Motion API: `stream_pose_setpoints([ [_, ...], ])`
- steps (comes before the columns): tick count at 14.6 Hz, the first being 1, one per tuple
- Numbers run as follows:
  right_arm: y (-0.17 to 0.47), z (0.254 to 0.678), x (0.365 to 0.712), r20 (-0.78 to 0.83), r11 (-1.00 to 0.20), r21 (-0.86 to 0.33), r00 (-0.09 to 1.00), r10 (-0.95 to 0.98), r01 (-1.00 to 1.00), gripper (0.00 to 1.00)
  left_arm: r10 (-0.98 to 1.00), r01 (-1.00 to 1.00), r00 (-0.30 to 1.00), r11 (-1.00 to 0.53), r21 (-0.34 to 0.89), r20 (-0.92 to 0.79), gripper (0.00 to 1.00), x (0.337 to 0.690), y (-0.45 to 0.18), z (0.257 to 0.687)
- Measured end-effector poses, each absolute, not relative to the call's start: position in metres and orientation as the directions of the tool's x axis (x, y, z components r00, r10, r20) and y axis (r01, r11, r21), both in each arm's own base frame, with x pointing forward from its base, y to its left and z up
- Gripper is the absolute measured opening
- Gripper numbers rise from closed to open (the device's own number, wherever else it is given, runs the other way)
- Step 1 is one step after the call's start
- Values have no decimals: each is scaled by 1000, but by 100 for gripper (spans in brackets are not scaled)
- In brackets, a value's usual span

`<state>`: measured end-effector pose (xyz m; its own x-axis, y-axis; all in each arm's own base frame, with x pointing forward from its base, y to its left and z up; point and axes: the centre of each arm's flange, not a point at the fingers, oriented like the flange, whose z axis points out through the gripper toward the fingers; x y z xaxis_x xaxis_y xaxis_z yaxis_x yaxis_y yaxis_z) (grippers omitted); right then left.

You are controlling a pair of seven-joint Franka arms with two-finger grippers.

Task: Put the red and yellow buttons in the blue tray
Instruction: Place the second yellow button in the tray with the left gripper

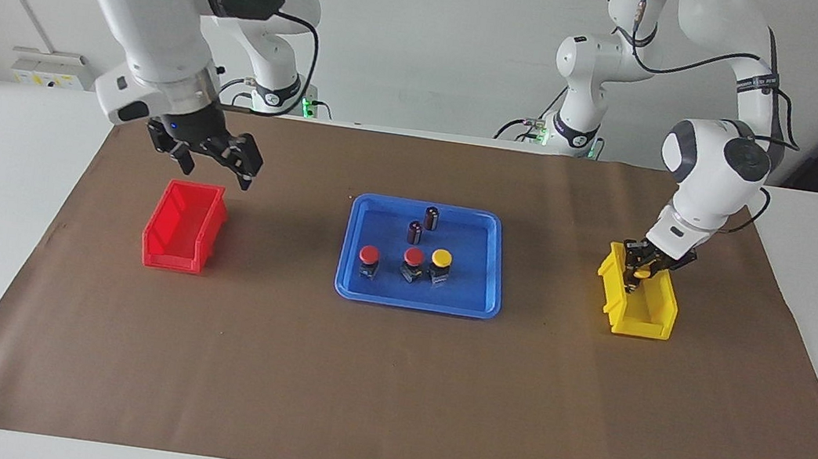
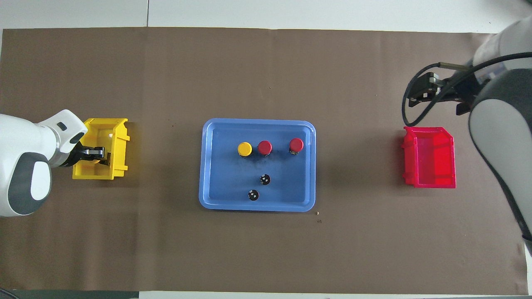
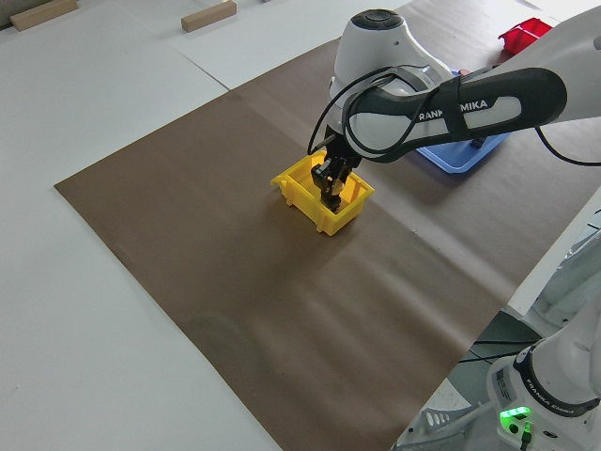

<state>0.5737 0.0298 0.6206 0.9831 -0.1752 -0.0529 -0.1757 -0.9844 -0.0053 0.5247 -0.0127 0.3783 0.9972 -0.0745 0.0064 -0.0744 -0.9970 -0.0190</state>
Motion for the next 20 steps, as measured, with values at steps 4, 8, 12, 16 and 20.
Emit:
stream_pose_setpoints([
  [4, -64, 639, 546, -87, -992, -18, 988, -126, -128, 100, -64, -65, 997, -997, -35, -39, 41, 570, -46, 476],
  [8, -79, 625, 540, -115, -993, -11, 986, -117, -119, 100, 73, 72, 997, -996, -48, -12, 41, 563, -187, 465],
  [12, -74, 628, 534, -112, -994, 13, 988, -107, -106, 100, 143, 143, 990, -989, -20, 12, 41, 534, -286, 426],
  [16, -66, 624, 535, -120, -996, 17, 989, -91, -90, 100, 181, 181, 983, -984, 3, 22, 41, 515, -338, 399],
  [20, -63, 623, 536, -119, -997, 16, 990, -75, -74, 100, 180, 180, 984, -983, -14, -7, 41, 510, -350, 363],
])
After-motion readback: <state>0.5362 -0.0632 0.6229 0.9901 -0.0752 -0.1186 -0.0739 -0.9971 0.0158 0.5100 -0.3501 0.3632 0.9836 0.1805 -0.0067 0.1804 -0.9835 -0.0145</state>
